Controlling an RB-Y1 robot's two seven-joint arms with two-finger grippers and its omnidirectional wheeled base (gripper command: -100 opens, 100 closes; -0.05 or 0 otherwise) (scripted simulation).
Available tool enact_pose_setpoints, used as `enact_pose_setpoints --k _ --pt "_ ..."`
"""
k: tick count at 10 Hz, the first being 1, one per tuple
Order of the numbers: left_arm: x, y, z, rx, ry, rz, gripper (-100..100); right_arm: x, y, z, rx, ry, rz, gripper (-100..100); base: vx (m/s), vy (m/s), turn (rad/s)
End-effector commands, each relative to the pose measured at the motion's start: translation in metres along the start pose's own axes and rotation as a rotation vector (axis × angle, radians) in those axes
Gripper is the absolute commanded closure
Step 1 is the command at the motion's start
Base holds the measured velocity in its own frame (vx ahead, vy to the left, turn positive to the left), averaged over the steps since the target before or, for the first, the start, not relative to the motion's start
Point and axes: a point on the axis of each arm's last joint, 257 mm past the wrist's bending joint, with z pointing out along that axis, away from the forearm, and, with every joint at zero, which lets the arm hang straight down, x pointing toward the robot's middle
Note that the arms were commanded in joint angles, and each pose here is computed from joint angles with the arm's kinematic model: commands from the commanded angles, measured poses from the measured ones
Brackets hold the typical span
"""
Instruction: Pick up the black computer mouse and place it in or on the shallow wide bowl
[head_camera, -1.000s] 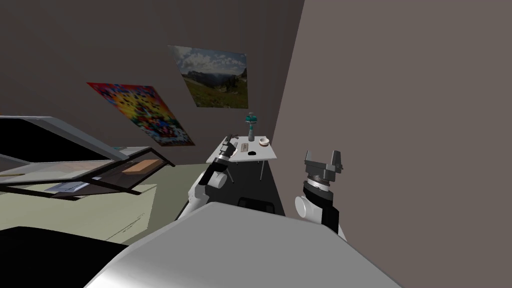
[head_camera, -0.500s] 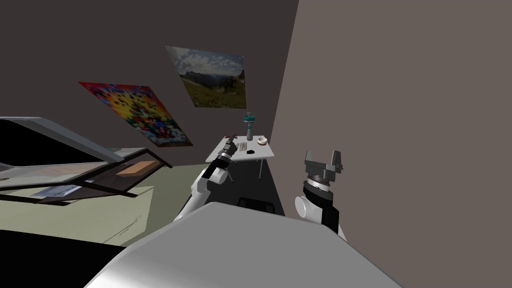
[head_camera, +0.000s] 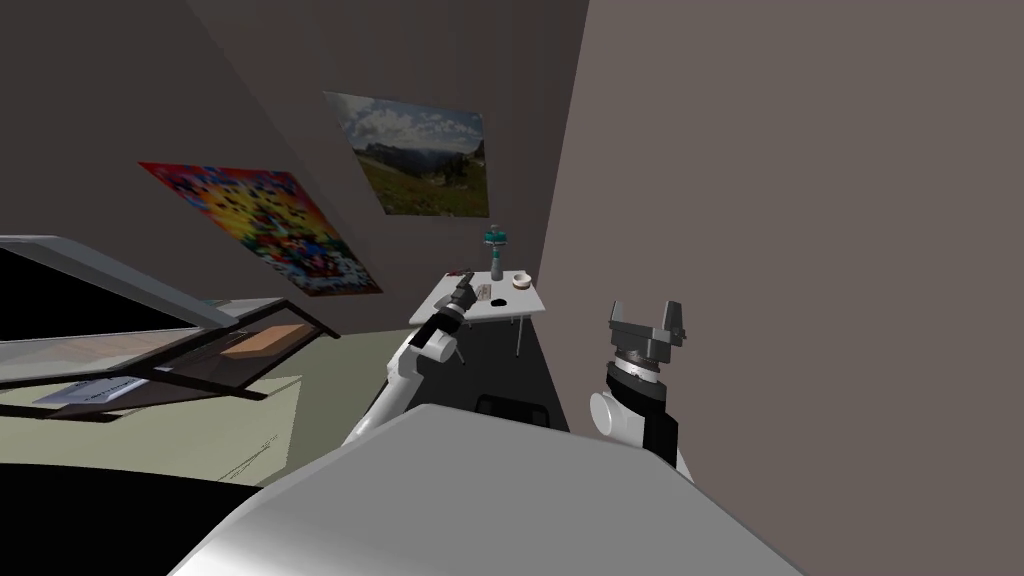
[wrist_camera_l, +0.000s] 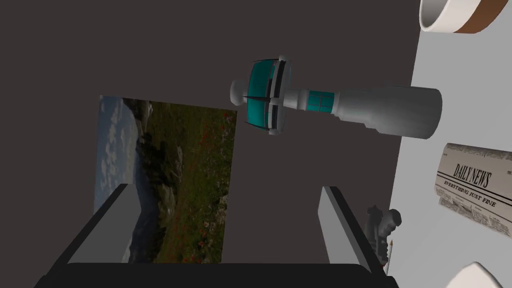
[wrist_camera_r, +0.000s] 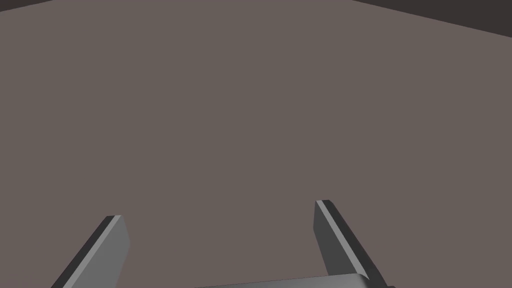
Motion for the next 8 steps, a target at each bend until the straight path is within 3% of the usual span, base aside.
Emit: enact_pose_setpoints --k 1,3,5,6,8 --pt "-0.001 0.01 0.003 -0.043 0.0 -0.008 -100 0.0 0.0 0.0 0.0 0.0 0.0 0 -0.04 -0.003 -0.066" --pt "-0.003 0.023 0.011 -0.095 0.004 -0.022 -100 0.0 0.0 0.0 0.0 0.0 0.0 0 -0.018 -0.005 -0.038" --pt "-0.004 0.032 0.01 -0.131 0.0 -0.022 -100 0.0 0.0 0.0 0.0 0.0 0.0 0 -0.017 -0.005 -0.037" --pt "-0.007 0.04 0.018 -0.166 0.003 -0.037 -100 0.0 0.0 0.0 0.0 0.0 0.0 0 -0.014 -0.009 -0.089" --pt "-0.008 0.051 0.016 -0.206 -0.002 -0.036 -100 0.0 0.0 0.0 0.0 0.0 0.0 0 -0.009 -0.002 -0.033"
